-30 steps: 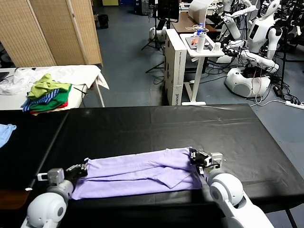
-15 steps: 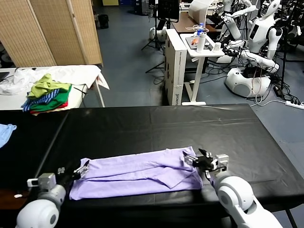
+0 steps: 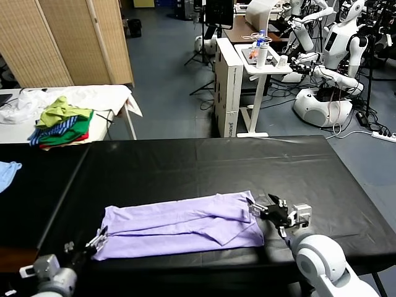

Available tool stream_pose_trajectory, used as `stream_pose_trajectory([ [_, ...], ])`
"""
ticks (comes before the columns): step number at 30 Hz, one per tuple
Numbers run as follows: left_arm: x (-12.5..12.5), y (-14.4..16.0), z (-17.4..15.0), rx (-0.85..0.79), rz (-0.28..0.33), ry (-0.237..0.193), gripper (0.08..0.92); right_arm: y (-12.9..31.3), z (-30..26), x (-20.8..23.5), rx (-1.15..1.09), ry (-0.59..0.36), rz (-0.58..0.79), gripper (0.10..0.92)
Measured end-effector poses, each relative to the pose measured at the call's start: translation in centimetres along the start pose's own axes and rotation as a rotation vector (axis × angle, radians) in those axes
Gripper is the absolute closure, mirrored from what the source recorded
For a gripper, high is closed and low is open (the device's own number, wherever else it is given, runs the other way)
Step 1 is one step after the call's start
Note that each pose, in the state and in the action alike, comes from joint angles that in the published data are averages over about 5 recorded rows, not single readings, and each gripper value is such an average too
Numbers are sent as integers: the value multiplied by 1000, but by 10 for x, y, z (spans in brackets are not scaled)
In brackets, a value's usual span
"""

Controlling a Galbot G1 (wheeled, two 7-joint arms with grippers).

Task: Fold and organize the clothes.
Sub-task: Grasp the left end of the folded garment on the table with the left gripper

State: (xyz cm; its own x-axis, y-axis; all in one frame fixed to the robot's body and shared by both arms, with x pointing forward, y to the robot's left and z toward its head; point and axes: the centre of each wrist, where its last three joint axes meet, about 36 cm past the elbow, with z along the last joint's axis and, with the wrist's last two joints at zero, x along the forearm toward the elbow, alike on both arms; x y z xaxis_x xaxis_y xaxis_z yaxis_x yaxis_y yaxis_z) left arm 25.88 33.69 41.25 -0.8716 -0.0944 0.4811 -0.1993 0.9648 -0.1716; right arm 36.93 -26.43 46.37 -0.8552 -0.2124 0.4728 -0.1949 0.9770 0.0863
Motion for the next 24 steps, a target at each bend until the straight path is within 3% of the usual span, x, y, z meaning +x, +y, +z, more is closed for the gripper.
stream_pose_trajectory([
  [14, -3, -8, 14, 71, 18, 4, 123, 1, -1, 0, -6, -6, -1, 115],
  [20, -5, -11, 17, 76, 30, 4, 298, 2, -1, 0, -11, -8, -3, 115],
  [24, -6, -11, 18, 84, 33, 6, 513, 4, 0, -1, -13, -9, -6, 115],
])
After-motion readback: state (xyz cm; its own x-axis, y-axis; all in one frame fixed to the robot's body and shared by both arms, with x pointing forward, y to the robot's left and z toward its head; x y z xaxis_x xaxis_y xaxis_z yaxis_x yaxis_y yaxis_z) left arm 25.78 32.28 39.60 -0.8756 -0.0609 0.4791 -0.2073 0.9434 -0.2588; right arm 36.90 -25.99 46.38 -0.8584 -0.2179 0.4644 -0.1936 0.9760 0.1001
